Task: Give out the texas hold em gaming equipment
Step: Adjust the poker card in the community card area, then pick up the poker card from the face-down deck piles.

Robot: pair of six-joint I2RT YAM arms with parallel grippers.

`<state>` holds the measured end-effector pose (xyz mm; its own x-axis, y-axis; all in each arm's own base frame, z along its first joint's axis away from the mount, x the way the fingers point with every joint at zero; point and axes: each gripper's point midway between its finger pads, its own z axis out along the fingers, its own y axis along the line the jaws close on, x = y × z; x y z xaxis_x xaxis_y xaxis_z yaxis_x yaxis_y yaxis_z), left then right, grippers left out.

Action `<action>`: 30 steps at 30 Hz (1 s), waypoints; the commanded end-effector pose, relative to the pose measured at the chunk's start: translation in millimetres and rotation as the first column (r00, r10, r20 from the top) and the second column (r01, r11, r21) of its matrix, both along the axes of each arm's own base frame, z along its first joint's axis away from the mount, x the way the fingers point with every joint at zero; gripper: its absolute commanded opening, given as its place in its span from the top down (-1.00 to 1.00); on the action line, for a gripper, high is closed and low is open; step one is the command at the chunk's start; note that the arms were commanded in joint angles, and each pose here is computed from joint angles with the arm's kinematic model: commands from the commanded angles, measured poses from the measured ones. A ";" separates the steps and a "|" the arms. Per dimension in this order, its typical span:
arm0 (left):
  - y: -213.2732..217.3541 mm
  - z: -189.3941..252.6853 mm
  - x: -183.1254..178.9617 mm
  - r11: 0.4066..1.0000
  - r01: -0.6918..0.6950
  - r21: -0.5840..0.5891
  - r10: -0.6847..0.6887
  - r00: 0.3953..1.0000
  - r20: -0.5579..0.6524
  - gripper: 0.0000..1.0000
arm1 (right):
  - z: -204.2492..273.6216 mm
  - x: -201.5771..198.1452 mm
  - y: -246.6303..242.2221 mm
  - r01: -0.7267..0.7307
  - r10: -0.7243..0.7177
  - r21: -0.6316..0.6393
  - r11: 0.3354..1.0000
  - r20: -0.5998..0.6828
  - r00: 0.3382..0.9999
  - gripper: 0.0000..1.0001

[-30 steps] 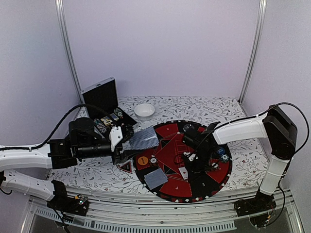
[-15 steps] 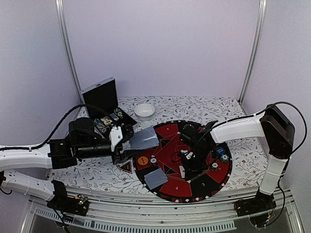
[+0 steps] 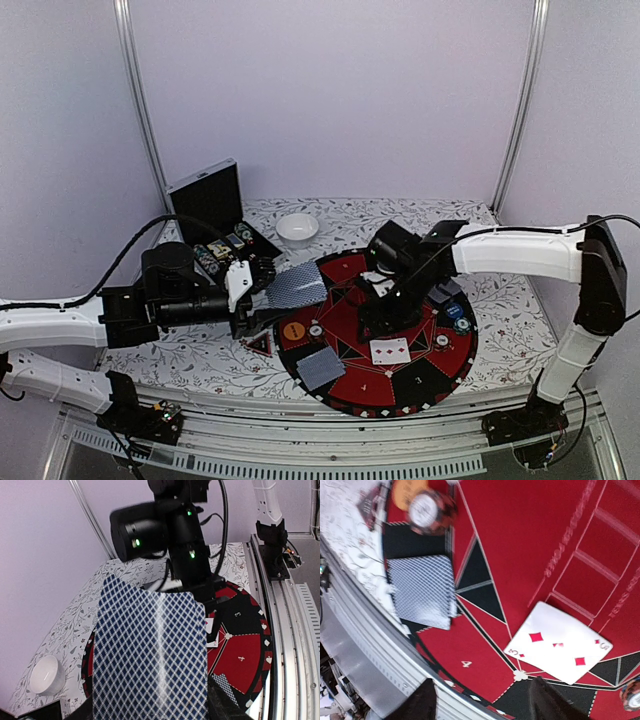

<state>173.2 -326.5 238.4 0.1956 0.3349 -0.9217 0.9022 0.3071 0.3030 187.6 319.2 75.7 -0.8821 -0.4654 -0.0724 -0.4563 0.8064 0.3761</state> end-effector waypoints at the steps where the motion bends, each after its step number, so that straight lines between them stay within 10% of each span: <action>1: -5.9 16.2 -3.0 0.999 0.020 -0.028 -0.019 0.999 0.027 -0.06 | 100.4 37.7 12.1 -0.052 0.001 0.147 0.988 0.328 0.945 -0.98; 12: -6.9 13.4 -3.6 1.000 0.020 -0.015 -0.020 0.999 0.034 -0.06 | 241.1 9.6 74.0 -0.429 -0.092 0.611 0.665 0.637 0.765 -0.97; 30: -5.9 14.6 -4.2 1.000 0.020 -0.021 -0.019 0.999 0.039 -0.05 | 187.4 33.0 102.5 -0.357 -0.004 0.390 0.849 0.680 0.734 -0.85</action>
<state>171.2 -327.7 236.3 0.2071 0.3449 -0.9155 0.9022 0.2946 0.3150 208.2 433.4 262.8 -0.4402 -0.3405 -0.8309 -0.8666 0.4033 0.2939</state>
